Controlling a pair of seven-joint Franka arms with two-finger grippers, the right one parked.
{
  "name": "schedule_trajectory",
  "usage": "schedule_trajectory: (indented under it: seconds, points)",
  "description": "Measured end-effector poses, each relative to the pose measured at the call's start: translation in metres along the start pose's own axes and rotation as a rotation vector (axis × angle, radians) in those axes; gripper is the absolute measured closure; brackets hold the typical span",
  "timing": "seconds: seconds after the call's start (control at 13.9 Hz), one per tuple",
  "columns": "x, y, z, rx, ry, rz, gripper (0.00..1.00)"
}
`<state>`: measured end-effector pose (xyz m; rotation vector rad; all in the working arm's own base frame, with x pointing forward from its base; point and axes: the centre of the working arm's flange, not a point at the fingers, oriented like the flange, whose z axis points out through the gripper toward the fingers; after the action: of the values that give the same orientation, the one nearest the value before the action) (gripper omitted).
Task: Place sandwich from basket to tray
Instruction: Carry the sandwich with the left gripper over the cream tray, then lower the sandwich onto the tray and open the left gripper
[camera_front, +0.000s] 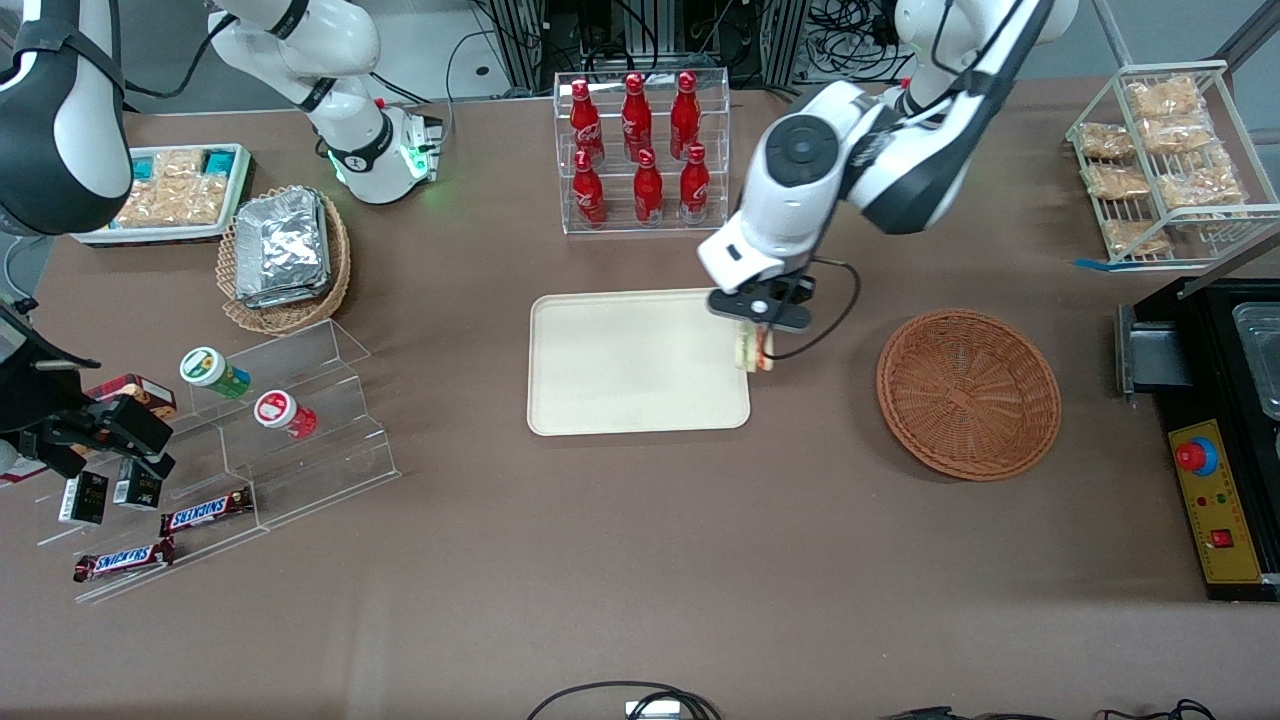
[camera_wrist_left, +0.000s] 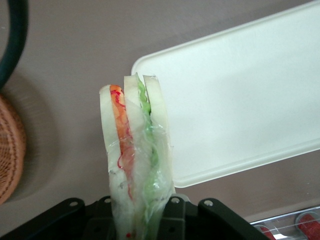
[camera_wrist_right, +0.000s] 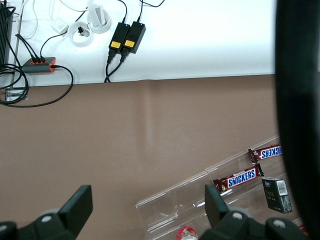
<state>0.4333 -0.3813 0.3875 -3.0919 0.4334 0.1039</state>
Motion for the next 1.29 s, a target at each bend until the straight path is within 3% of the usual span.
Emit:
schedule_trajectory:
  seconds: [0.22,0.72,1.29]
  points:
    - [-0.004,0.037,0.039,0.021,0.015,-0.028,0.80]
    - [-0.005,0.069,0.136,0.060,0.009,-0.083,0.80]
    - [-0.012,0.081,0.177,0.091,0.020,-0.077,0.83]
